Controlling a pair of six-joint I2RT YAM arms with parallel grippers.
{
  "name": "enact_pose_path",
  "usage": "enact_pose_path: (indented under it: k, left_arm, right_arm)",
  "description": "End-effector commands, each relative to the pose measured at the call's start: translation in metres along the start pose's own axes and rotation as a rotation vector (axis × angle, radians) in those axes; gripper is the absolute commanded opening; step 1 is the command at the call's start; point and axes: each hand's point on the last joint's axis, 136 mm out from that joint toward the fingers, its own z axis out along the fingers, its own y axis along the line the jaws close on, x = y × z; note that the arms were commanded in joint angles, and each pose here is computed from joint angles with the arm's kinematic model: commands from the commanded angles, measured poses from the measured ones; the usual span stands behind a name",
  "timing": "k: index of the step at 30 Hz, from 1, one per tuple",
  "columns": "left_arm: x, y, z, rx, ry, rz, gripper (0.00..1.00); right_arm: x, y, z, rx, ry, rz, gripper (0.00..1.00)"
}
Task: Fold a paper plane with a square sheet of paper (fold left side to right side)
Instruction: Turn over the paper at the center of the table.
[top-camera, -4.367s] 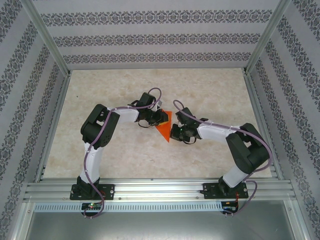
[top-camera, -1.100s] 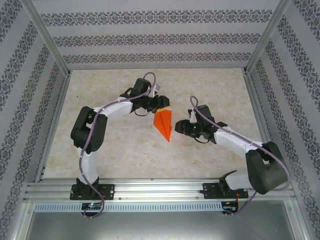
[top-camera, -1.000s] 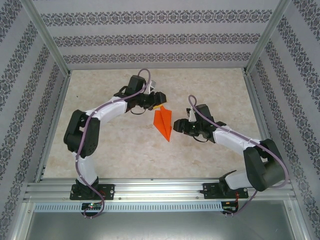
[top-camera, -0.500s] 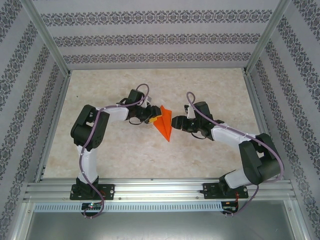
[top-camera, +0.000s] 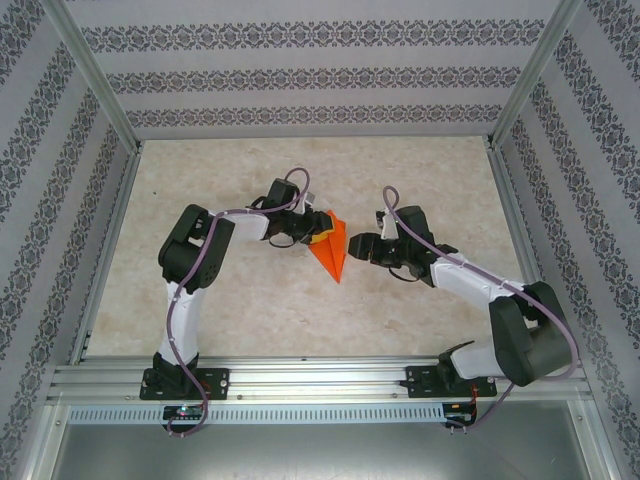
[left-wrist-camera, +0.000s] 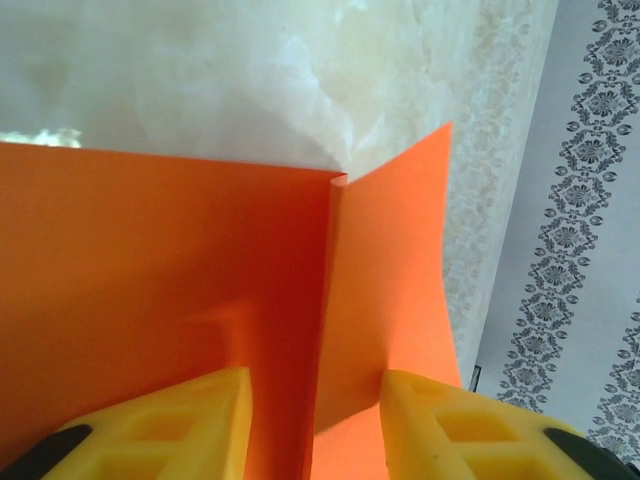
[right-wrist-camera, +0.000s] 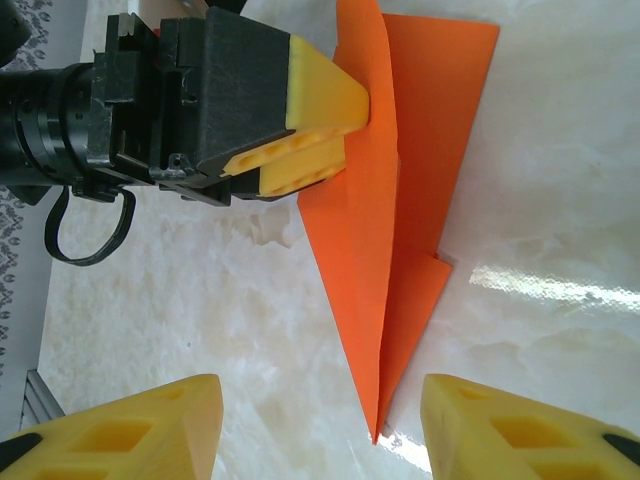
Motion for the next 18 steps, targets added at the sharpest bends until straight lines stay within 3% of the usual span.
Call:
enact_pose_path:
  k: [1, 9, 12, 16, 18]
  left_arm:
    - [-0.007, -0.022, 0.007, 0.066, -0.006, 0.053, 0.34]
    - [-0.009, -0.036, -0.001, 0.086, -0.023, 0.085, 0.13]
    - [-0.009, -0.05, -0.012, 0.095, -0.043, 0.122, 0.07]
    - [-0.01, -0.083, -0.036, 0.116, -0.09, 0.197, 0.05]
    - [-0.011, -0.102, -0.05, 0.132, -0.118, 0.234, 0.05]
  right_arm:
    - [-0.002, 0.0, -0.008, -0.005, -0.026, 0.0, 0.57]
    - [-0.006, 0.002, -0.019, -0.042, -0.063, 0.021, 0.64]
    - [-0.015, 0.008, -0.027, -0.094, -0.111, 0.038, 0.75]
    - [-0.026, 0.021, -0.041, -0.151, -0.171, 0.036, 0.98]
    - [-0.03, 0.03, -0.047, -0.191, -0.182, 0.032, 0.98]
